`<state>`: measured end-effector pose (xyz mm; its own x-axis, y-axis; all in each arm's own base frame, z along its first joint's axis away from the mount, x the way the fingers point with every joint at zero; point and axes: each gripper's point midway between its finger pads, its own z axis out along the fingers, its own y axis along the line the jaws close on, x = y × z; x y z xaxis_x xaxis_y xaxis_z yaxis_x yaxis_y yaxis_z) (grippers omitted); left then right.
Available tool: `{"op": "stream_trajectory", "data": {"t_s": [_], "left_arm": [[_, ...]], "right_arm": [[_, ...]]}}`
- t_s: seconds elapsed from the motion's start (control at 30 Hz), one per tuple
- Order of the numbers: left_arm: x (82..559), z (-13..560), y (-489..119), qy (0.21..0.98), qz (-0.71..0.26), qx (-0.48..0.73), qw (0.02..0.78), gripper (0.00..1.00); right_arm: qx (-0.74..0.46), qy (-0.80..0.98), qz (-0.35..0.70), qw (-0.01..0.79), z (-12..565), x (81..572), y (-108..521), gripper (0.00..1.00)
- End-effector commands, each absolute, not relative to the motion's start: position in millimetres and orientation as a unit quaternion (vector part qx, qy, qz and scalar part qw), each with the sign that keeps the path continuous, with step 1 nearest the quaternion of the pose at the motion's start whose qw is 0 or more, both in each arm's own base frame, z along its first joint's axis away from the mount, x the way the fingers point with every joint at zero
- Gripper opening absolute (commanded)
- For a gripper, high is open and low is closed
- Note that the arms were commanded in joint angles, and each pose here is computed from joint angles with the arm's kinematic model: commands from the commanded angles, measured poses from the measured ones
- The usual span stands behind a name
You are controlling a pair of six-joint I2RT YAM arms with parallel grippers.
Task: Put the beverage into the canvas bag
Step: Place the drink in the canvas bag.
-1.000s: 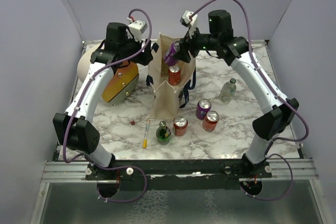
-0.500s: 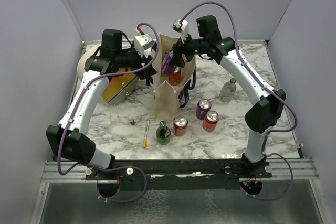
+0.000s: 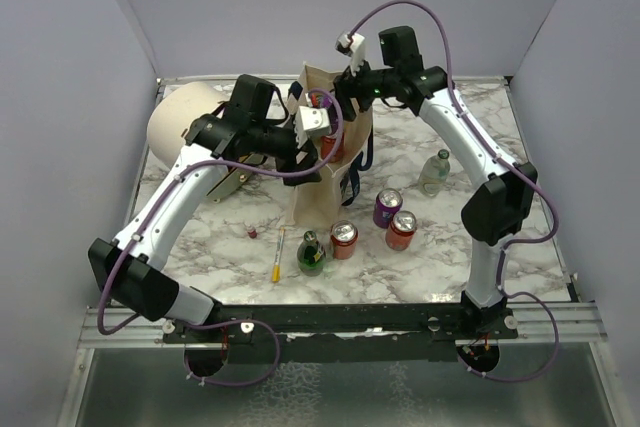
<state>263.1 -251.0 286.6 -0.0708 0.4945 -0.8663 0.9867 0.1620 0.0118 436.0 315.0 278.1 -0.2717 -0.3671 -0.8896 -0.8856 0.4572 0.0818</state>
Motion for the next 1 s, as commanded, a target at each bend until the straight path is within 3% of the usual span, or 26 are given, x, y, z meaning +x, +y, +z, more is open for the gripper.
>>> {"op": "stream_trajectory", "data": {"t_s": [0.0, 0.37, 0.57, 0.73, 0.97], "left_arm": [[273.3, 276.2, -251.2, 0.666, -0.305, 0.568, 0.375, 0.7], [291.1, 282.5, -251.3, 0.661, -0.274, 0.558, 0.419, 0.7], [290.7, 266.9, -245.6, 0.676, -0.264, 0.558, 0.402, 0.66], [288.9, 256.7, -242.7, 0.686, -0.261, 0.56, 0.385, 0.54], [275.5, 257.1, -246.4, 0.666, -0.279, 0.584, 0.371, 0.25]], "right_arm": [[-0.447, 0.685, 0.318, 0.481, 319.1, 432.5, 325.1, 0.01], [-0.451, 0.685, 0.324, 0.47, 312.6, 425.2, 322.8, 0.01], [-0.45, 0.686, 0.324, 0.471, 313.1, 427.7, 321.8, 0.01], [-0.445, 0.688, 0.327, 0.472, 313.7, 431.3, 322.9, 0.01], [-0.446, 0.694, 0.318, 0.467, 303.2, 436.7, 321.0, 0.01]]}}
